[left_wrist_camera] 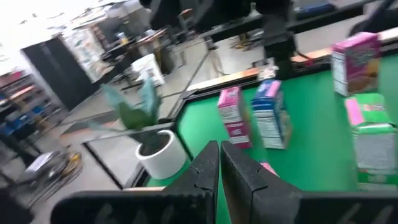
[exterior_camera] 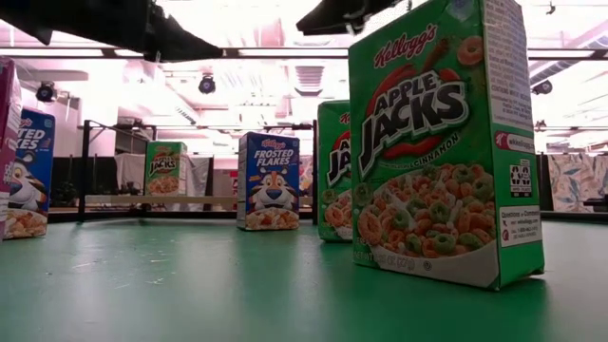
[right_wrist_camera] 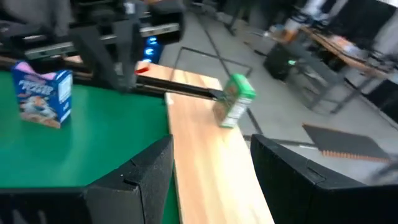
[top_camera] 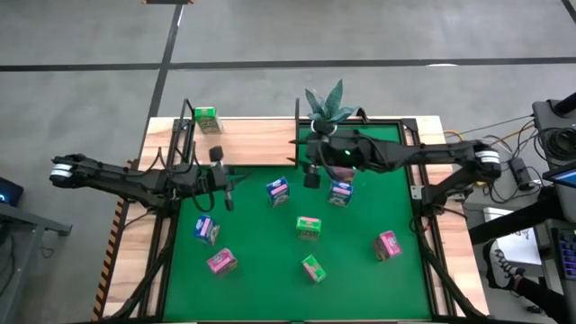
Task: Stack cereal on shelf
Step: Put the top left blue cereal box on the shelf
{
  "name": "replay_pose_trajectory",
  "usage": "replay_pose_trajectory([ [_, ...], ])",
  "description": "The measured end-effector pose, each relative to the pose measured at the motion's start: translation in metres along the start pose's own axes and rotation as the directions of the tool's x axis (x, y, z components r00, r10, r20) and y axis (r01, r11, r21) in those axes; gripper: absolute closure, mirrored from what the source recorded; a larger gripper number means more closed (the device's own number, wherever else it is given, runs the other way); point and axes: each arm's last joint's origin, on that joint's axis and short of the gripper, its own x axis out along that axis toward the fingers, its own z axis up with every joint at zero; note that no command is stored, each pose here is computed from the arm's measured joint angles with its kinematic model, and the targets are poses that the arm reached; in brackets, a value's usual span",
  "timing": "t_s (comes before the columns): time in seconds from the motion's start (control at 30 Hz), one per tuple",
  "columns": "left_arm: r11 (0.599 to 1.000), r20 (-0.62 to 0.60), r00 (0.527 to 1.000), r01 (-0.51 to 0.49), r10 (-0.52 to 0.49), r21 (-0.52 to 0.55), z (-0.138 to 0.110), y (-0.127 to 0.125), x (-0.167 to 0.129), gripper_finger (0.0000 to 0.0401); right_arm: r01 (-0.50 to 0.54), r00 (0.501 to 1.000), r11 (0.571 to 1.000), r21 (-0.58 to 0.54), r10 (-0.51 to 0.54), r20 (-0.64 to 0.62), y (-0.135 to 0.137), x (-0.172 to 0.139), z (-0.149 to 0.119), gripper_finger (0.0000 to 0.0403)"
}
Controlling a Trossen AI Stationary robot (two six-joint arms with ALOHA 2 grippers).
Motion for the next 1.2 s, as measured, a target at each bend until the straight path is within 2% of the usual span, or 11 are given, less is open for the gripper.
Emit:
replay_pose_trajectory([
  [0.1,0.999,0.0,1.0,-0.006,0.006,-0.038,0.0,0.0,0.0,0.0401,-0.105,0.993,0.994,0.038,0.107,-0.044,-0.011,0.013,-0.001,0.0197],
  [0.2,0.987,0.014,1.0,-0.007,0.009,-0.161,0.002,0.001,-0.002,0.0401,-0.238,0.964,0.967,0.091,0.246,-0.1,-0.017,0.02,-0.003,0.0197],
  [0.27,0.969,0.013,1.0,-0.002,0.006,-0.246,0.001,0.0,-0.002,0.0401,-0.321,0.933,0.944,0.081,0.33,-0.141,-0.014,0.021,-0.004,0.0197],
  [0.33,0.959,0.008,1.0,-0.001,0.003,-0.282,0.0,-0.001,-0.002,0.0401,-0.366,0.912,0.93,0.039,0.367,-0.184,-0.007,0.021,-0.004,0.0197],
  [0.43,0.955,0.049,0.999,0.002,0.013,-0.296,0.004,0.0,-0.002,0.0401,-0.363,0.915,0.932,0.002,0.356,-0.19,0.0,0.023,0.001,0.0197],
  [0.6,0.951,0.218,0.976,0.065,0.003,-0.303,0.02,-0.001,-0.01,0.0401,-0.36,0.914,0.933,0.01,0.355,-0.198,0.008,0.027,0.005,0.0197],
  [0.73,0.955,0.286,0.958,0.113,-0.032,-0.272,0.012,-0.011,-0.016,0.0401,-0.367,0.904,0.929,0.047,0.369,-0.217,0.013,0.033,0.0,0.0197],
  [0.9,0.975,0.331,0.943,0.108,-0.038,-0.196,0.004,-0.015,-0.023,0.0401,-0.374,0.895,0.926,0.062,0.377,-0.24,0.019,0.044,-0.008,0.0197],
  [1.07,0.975,0.361,0.932,0.1,-0.022,-0.198,0.009,-0.012,-0.026,0.0401,-0.352,0.901,0.931,0.102,0.366,-0.235,0.024,0.059,-0.015,0.0193],
  [1.2,0.978,0.364,0.931,0.094,-0.021,-0.184,0.009,-0.011,-0.028,0.0401,-0.316,0.906,0.944,0.101,0.331,-0.262,0.026,0.069,-0.022,0.017],
])
